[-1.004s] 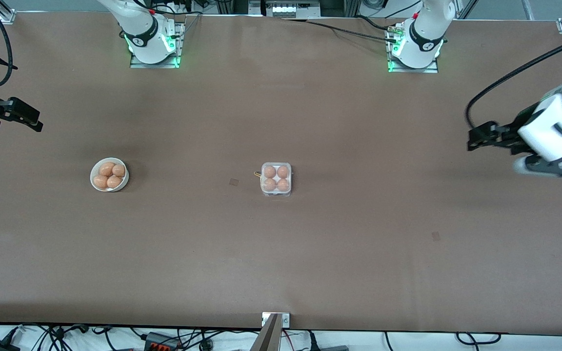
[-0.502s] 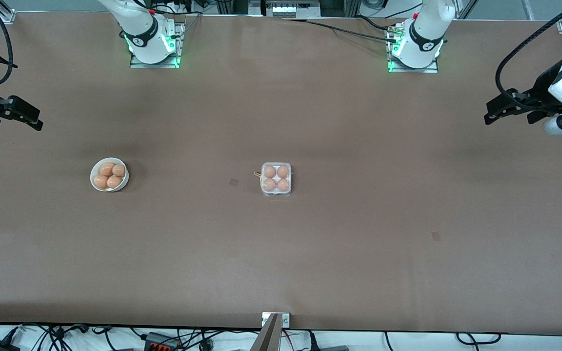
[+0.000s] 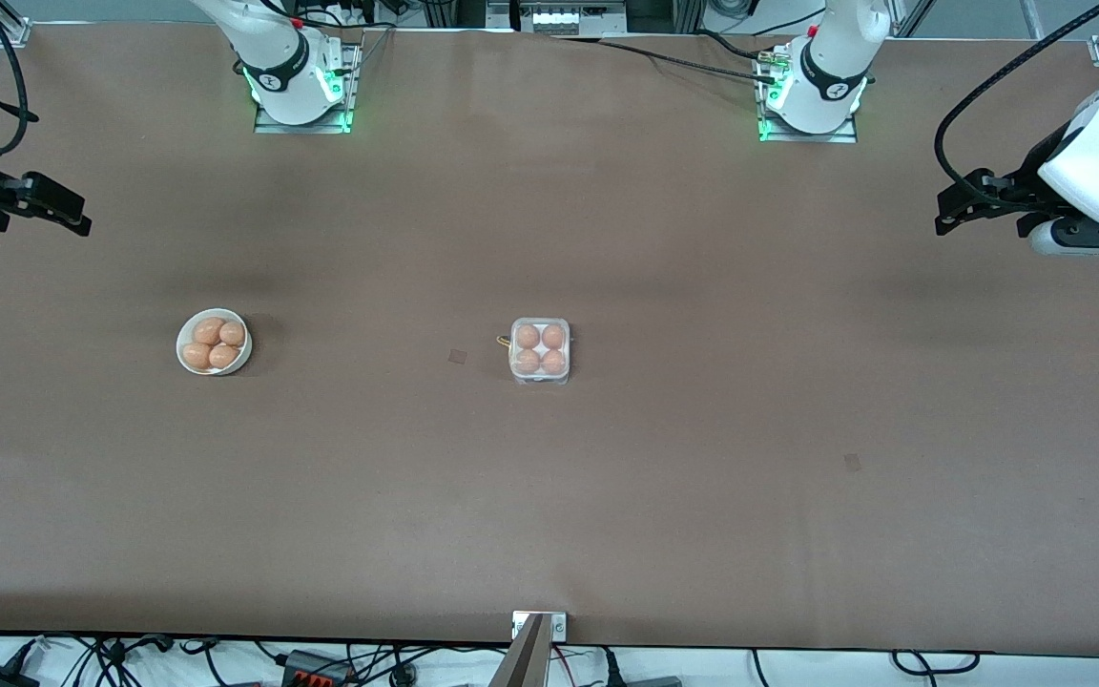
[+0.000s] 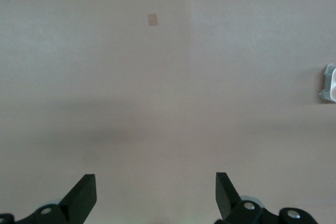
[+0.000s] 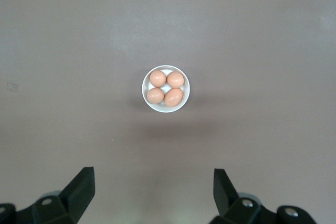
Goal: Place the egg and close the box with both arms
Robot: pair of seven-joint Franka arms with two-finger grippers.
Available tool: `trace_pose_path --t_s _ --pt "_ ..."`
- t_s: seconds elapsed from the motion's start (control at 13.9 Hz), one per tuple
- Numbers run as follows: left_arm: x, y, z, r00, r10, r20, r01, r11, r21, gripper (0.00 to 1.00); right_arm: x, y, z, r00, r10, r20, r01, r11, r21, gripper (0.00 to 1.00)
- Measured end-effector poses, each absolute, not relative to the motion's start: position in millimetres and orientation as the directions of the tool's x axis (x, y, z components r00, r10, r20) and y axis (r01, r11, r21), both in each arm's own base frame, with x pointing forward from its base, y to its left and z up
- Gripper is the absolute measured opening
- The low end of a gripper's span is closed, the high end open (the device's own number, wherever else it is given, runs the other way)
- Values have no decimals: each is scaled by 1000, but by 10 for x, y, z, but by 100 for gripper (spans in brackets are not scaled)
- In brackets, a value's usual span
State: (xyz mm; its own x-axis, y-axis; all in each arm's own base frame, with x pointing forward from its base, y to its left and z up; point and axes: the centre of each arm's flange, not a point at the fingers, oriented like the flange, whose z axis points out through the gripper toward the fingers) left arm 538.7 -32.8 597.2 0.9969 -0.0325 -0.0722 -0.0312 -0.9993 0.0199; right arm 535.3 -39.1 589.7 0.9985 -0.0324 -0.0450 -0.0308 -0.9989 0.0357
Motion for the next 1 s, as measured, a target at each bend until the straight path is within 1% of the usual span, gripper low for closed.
trace_pose_path --t_s 0.29,1.0 --pt "5389 -392 5981 995 -72 -69 -71 -997 21 100 5305 -388 6019 999 -32 -15 -31 -999 36 100" --pt "5396 -394 5976 994 -81 -70 -79 -997 21 100 5314 -376 5975 1000 -29 -13 -28 -999 36 100"
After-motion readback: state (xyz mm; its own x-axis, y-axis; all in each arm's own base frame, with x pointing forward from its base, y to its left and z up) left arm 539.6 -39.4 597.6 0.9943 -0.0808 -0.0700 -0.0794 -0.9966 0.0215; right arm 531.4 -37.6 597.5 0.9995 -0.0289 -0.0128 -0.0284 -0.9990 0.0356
